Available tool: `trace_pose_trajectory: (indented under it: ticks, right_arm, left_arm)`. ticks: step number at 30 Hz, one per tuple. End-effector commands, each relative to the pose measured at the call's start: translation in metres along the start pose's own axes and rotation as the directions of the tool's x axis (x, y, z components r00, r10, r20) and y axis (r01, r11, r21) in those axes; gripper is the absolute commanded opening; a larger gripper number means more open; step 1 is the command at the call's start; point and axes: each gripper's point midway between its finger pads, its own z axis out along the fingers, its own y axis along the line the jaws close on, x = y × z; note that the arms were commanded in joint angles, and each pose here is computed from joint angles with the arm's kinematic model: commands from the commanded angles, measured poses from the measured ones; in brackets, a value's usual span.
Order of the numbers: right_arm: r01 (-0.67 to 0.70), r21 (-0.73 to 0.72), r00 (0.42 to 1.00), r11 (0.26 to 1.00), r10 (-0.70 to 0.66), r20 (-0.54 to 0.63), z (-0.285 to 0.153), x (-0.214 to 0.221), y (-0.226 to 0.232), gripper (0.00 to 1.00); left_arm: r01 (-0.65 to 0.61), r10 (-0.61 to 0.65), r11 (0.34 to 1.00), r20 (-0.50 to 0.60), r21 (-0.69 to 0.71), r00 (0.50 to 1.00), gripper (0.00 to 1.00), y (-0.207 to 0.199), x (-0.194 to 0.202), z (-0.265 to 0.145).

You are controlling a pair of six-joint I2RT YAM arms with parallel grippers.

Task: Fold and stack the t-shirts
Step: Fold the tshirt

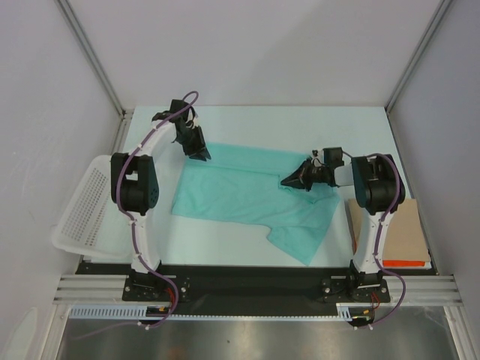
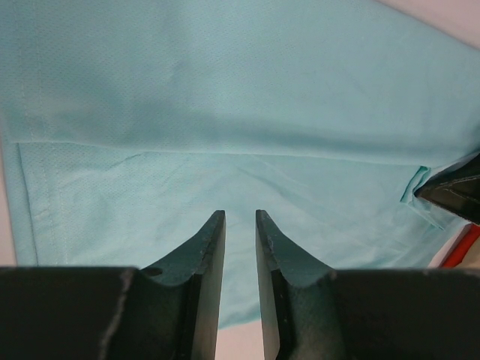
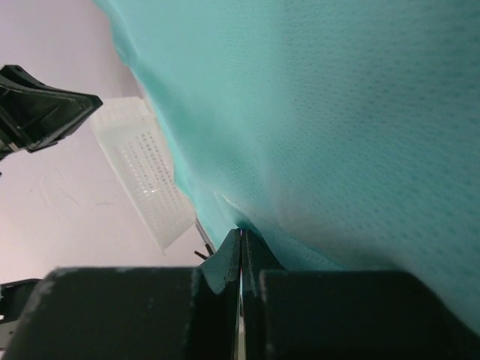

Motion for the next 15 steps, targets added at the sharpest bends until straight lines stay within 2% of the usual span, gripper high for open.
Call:
trace_pose_trajectory:
  ticks: [1, 2, 5, 7, 9, 11, 13, 15]
  right_arm:
    - [-0.011, 0.047, 0.999, 0.999, 0.013, -0.041, 0.008, 0.010, -0.018, 0.00]
    - [-0.023, 0.060, 0.999, 0.998, 0.026, -0.048, 0.006, 0.010, -0.019, 0.00]
    - [0.057, 0.160, 0.998, 0.986, -0.057, -0.006, -0.007, -0.001, -0.010, 0.06]
    - [0.112, 0.235, 0.994, 0.966, -0.109, -0.025, -0.018, -0.003, -0.006, 0.07]
    - [0.150, 0.274, 0.987, 0.950, -0.158, 0.007, -0.027, -0.009, 0.003, 0.08]
    - [0.163, 0.266, 0.985, 0.950, -0.173, 0.011, -0.031, -0.007, 0.010, 0.08]
    - [0.193, 0.178, 0.980, 0.965, -0.199, 0.014, -0.030, -0.003, 0.028, 0.08]
    - [0.120, 0.114, 0.993, 0.986, -0.118, -0.019, -0.024, 0.012, 0.028, 0.07]
  left_arm:
    - [-0.041, 0.039, 0.999, 0.052, 0.036, 0.998, 0.28, -0.014, -0.013, -0.021]
    - [-0.040, 0.038, 0.999, 0.049, 0.035, 0.998, 0.28, -0.014, -0.013, -0.021]
    - [-0.046, 0.044, 0.998, 0.050, 0.033, 0.998, 0.28, -0.014, -0.014, -0.023]
    - [-0.042, 0.041, 0.999, 0.047, 0.029, 0.998, 0.28, -0.013, -0.012, -0.022]
    - [-0.040, 0.039, 0.998, 0.040, 0.037, 0.998, 0.28, -0.013, -0.010, -0.020]
    - [-0.036, 0.034, 0.999, 0.036, 0.037, 0.999, 0.29, -0.012, -0.007, -0.019]
    - [-0.035, 0.034, 0.999, 0.037, 0.035, 0.999, 0.28, -0.011, -0.006, -0.018]
    - [-0.038, 0.036, 0.999, 0.043, 0.039, 0.998, 0.29, -0.012, -0.007, -0.020]
